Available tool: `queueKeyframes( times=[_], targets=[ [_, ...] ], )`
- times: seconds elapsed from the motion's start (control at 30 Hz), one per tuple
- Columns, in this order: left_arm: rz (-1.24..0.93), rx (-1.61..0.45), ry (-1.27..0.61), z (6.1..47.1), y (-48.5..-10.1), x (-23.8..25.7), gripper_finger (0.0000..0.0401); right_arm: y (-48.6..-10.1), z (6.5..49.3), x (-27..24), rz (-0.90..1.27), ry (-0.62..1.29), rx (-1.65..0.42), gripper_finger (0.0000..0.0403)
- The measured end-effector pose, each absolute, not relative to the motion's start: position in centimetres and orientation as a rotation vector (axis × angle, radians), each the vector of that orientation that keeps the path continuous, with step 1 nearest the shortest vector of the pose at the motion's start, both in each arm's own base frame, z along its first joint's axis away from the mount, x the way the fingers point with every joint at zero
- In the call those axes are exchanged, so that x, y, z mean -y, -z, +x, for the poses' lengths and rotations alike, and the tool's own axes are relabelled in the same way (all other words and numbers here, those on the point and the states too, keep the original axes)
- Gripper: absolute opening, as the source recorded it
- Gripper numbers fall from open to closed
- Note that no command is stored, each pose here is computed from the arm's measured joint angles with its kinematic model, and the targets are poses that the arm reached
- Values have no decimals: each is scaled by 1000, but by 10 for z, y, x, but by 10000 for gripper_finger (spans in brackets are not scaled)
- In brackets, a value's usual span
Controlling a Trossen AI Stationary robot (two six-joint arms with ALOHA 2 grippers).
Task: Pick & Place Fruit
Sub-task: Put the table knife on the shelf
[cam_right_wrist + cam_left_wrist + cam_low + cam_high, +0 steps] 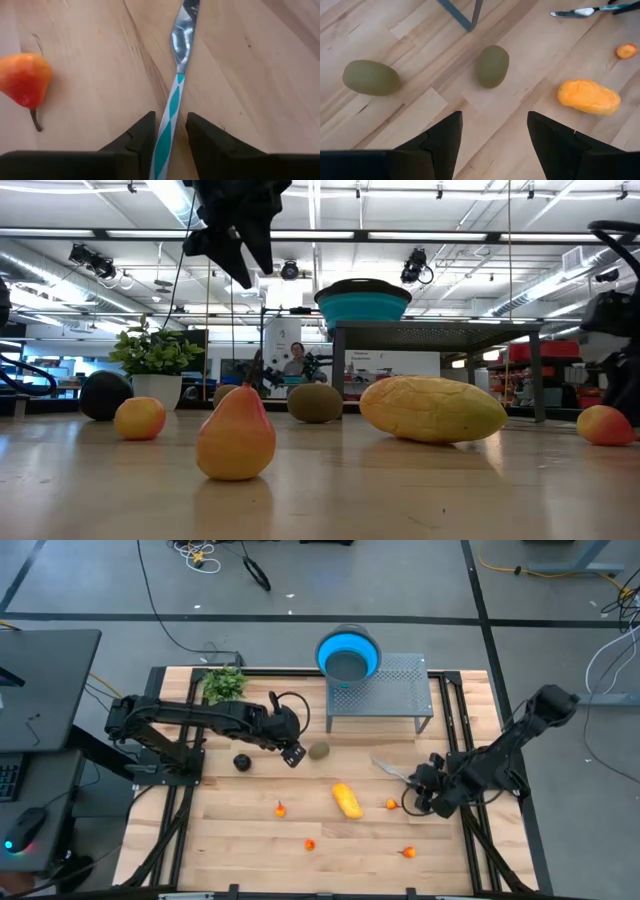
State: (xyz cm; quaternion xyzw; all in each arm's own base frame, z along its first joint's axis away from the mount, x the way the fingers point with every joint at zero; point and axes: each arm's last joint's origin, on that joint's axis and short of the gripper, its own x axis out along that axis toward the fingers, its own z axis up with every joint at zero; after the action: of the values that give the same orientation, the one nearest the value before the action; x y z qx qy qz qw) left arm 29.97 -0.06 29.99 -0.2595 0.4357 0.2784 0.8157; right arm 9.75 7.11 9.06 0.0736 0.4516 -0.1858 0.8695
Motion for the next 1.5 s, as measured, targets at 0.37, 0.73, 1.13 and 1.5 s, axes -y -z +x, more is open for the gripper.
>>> queueKeyframes(
  times=[0.37, 0.73, 1.13, 1.5],
  targets=[
    [-571, -936, -578, 300, -300, 1, 233, -79, 95, -77, 109, 455, -831, 56],
    [-588, -949, -554, 300, -300, 2, 233, -89, 106, -86, 158, 464, -843, 41],
    [-600, -961, -531, 300, -300, 3, 233, -104, 124, -101, 192, 383, -799, 40],
    [-603, -963, -526, 300, -300, 3, 233, -145, 151, -126, 162, 318, -639, 40]
  ],
)
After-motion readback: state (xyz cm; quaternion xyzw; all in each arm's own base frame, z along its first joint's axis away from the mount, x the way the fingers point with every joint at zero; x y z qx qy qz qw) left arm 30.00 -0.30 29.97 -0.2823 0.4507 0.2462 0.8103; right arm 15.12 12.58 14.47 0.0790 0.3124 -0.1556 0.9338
